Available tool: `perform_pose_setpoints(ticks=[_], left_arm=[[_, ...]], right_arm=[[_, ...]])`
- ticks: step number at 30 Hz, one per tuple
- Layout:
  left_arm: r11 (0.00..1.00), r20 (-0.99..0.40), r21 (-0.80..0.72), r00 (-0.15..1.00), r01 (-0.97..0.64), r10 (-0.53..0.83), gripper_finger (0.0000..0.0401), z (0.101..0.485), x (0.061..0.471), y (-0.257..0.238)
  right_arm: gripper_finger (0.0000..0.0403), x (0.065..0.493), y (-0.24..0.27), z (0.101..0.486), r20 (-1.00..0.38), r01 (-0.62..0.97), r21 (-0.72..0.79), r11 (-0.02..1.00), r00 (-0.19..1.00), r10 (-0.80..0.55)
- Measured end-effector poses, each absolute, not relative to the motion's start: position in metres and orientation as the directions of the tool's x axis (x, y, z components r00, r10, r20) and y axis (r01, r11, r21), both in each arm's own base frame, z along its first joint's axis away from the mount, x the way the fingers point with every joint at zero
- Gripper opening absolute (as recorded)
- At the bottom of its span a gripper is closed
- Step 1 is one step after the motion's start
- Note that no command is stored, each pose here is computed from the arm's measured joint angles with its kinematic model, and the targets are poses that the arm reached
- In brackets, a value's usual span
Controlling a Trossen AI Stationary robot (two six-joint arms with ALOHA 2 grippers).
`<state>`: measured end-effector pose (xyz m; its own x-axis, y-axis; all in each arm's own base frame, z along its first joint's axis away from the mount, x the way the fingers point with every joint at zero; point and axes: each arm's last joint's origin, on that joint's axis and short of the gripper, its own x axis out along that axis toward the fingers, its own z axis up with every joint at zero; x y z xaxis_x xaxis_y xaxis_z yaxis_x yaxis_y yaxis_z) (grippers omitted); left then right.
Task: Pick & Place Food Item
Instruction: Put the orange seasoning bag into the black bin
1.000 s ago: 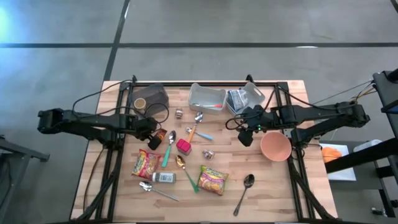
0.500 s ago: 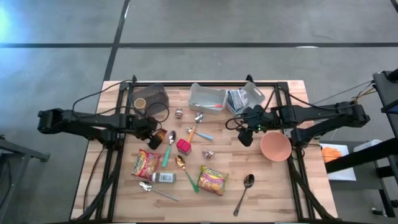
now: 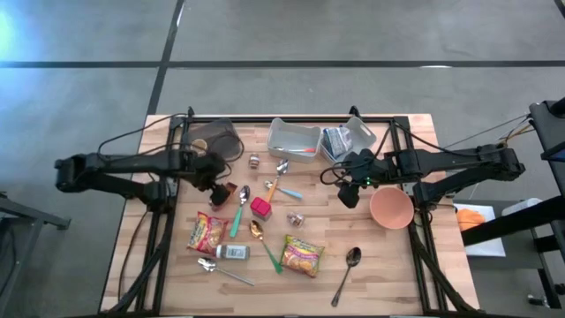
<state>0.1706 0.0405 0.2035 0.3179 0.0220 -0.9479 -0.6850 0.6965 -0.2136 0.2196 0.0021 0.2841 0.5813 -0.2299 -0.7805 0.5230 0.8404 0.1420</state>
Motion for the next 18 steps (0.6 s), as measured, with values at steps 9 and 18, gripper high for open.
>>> perform_pose_setpoints(ticks=[9, 18], left_arm=[[0.759, -0.978, -0.175, 0.199, -0.628, -0.061, 0.0298, 0.215, 0.209, 0.069], [0.807, -0.984, -0.16, 0.023, -0.568, -0.178, 0.0298, 0.184, 0.234, 0.077]], right_arm=[[0.0219, 0.22, 0.003, 0.284, -0.788, 0.51, 0.17, 0.843, 0.584, -0.195], [0.0219, 0.22, 0.004, 0.284, -0.791, 0.501, 0.187, 0.845, 0.587, -0.173]])
